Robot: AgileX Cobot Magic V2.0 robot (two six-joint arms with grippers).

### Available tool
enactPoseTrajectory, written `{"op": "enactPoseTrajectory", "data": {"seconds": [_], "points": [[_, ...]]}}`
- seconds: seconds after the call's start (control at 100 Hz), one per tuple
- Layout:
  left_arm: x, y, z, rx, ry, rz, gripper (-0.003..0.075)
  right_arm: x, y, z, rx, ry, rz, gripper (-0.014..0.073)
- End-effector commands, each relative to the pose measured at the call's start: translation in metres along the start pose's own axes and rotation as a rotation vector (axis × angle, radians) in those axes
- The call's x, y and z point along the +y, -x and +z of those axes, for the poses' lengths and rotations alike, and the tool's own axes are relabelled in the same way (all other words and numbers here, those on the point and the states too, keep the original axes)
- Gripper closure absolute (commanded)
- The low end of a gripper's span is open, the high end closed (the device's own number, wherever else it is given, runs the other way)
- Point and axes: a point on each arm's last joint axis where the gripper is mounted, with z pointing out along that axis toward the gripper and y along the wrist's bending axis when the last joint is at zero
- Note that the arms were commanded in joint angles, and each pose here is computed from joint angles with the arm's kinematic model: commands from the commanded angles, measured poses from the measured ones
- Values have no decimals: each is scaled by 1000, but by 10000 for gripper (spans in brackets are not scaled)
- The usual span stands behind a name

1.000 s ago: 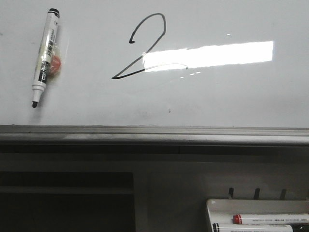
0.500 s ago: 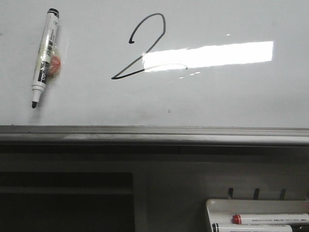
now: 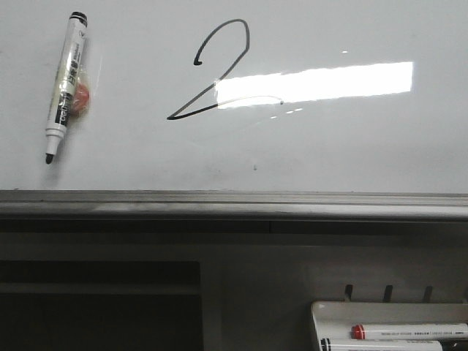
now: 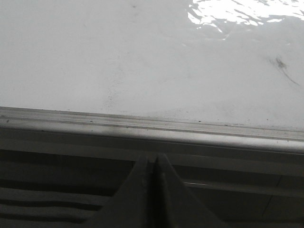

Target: Write number 2 on whiteboard

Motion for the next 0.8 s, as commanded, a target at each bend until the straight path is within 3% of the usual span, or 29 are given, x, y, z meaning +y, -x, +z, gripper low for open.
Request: {"op": "enactPoseTrajectory", "data": {"seconds": [0.0, 0.49, 0.66, 0.79], "points": [[-1, 3, -1, -75, -9, -16, 741, -6, 13, -1, -72, -49, -3, 666], [-1, 3, -1, -75, -9, -16, 741, -7, 14, -1, -80, -65, 5, 666], [-1, 3, -1, -75, -9, -16, 741, -16, 11, -2, -36, -232, 56, 666], [-1, 3, -1, -75, -9, -16, 741, -24, 9, -4, 6, -419, 2, 666]]}}
